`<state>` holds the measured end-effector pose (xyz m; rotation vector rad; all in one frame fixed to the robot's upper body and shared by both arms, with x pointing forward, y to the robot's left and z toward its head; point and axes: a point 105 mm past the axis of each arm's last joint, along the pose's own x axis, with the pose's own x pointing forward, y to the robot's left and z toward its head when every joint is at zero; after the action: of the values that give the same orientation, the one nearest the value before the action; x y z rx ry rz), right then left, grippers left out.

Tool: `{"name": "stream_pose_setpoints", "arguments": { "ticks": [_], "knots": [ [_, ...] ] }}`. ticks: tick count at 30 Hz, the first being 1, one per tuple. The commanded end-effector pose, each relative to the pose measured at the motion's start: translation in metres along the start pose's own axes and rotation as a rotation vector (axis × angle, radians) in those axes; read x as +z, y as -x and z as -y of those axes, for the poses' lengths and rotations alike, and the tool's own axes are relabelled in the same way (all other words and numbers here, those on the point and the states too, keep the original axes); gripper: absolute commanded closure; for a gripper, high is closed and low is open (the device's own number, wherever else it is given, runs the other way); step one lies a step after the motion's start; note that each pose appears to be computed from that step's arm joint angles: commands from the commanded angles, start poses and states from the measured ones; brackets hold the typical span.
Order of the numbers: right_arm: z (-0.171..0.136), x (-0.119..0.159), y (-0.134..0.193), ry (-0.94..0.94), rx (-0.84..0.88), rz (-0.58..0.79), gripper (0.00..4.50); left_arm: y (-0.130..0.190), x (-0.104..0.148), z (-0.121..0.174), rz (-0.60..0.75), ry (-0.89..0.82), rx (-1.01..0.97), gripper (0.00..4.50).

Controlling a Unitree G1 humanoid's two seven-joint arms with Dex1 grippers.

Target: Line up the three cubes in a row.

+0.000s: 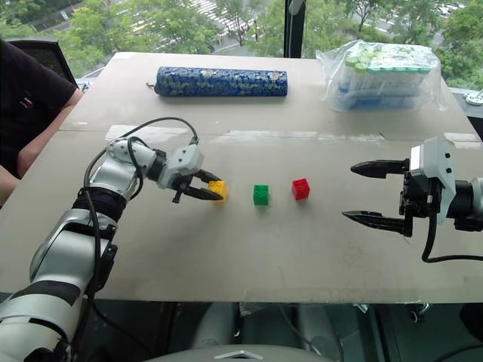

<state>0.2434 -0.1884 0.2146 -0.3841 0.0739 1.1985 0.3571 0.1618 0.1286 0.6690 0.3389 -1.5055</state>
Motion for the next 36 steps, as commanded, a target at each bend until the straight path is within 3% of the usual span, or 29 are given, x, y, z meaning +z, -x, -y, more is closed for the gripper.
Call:
{"name": "stream_pose_setpoints", "arguments": {
  "ticks": [1,27,28,32,36],
  "knots": [
    [0.0,0.012,0.003,0.054,-0.015,0.013,0.0,0.006,0.008,-0.007,-0.011,-0.053,0.014,3.21],
    [0.0,0.014,0.002,0.057,-0.006,0.01,0.0,-0.013,0.009,-0.003,0.019,-0.048,-0.039,3.21],
    [0.0,0.014,0.002,0.056,-0.006,0.009,0.0,-0.014,0.009,-0.003,0.02,-0.047,-0.04,2.18],
    [0.0,0.013,0.003,0.053,-0.009,0.008,0.0,-0.013,0.01,-0.004,0.026,-0.053,-0.034,0.31],
    [0.002,0.014,0.006,0.06,-0.029,0.013,0.0,-0.001,0.014,-0.005,0.055,-0.042,0.005,0.15]
  ]
}}
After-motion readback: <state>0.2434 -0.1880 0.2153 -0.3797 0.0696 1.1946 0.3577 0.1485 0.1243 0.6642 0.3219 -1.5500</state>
